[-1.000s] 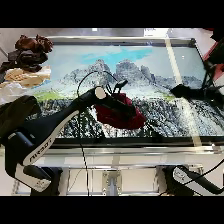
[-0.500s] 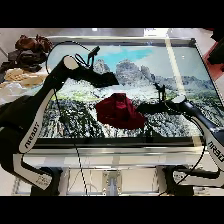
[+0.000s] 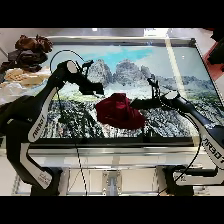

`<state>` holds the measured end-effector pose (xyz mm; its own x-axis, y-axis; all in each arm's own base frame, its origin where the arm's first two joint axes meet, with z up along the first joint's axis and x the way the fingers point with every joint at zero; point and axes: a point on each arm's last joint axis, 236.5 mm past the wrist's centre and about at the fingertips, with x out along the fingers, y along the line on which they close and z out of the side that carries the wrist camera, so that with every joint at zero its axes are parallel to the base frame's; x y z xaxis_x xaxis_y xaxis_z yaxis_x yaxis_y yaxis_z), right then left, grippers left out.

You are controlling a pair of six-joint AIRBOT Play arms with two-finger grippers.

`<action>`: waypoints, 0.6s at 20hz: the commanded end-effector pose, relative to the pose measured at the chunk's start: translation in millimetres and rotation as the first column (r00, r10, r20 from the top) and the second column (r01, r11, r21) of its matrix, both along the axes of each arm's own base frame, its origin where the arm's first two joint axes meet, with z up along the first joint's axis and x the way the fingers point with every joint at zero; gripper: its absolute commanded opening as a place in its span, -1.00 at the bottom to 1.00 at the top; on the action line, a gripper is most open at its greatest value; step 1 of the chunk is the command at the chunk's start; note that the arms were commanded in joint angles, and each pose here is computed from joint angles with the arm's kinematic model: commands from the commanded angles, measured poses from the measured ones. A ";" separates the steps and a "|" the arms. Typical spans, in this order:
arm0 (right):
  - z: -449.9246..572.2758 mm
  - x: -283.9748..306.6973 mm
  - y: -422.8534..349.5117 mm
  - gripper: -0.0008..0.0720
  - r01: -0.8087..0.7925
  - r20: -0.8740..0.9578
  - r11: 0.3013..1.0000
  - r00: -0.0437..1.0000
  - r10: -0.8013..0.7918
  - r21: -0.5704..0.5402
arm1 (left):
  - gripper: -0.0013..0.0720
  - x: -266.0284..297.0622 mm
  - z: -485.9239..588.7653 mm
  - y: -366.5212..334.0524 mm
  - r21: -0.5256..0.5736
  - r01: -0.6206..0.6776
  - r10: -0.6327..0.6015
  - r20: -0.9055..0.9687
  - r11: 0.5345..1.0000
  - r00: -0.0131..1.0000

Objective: Fold the shirts.

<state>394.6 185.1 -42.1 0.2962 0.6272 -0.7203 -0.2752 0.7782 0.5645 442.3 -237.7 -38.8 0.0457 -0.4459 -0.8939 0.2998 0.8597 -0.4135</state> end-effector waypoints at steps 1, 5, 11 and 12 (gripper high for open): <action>12.7 -0.4 -0.5 0.49 -0.031 -0.027 0.999 0.999 0.031 -0.026 | 0.96 -14.6 -45.9 12.5 0.067 0.084 -0.078 -0.094 0.994 0.993; 18.6 -2.8 -5.2 0.49 -0.054 -0.051 0.997 0.997 0.051 -0.061 | 0.96 -14.2 -61.7 35.7 0.163 0.129 -0.115 -0.097 0.978 0.989; 18.4 -2.7 -5.2 0.49 -0.023 -0.075 0.998 0.997 0.019 -0.051 | 0.93 -18.8 -61.4 44.1 0.160 0.123 -0.103 -0.132 0.979 0.986; 18.5 -2.9 -5.0 0.49 -0.022 -0.077 0.999 0.997 0.018 -0.049 | 0.93 -19.0 -59.2 37.4 0.128 0.119 -0.102 -0.132 0.985 0.986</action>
<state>392.9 180.1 -23.6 0.2332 0.5973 -0.7674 -0.2666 0.7982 0.5403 425.9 -195.6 -99.0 -0.0964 -0.2850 -0.9537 0.3596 0.8835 -0.3003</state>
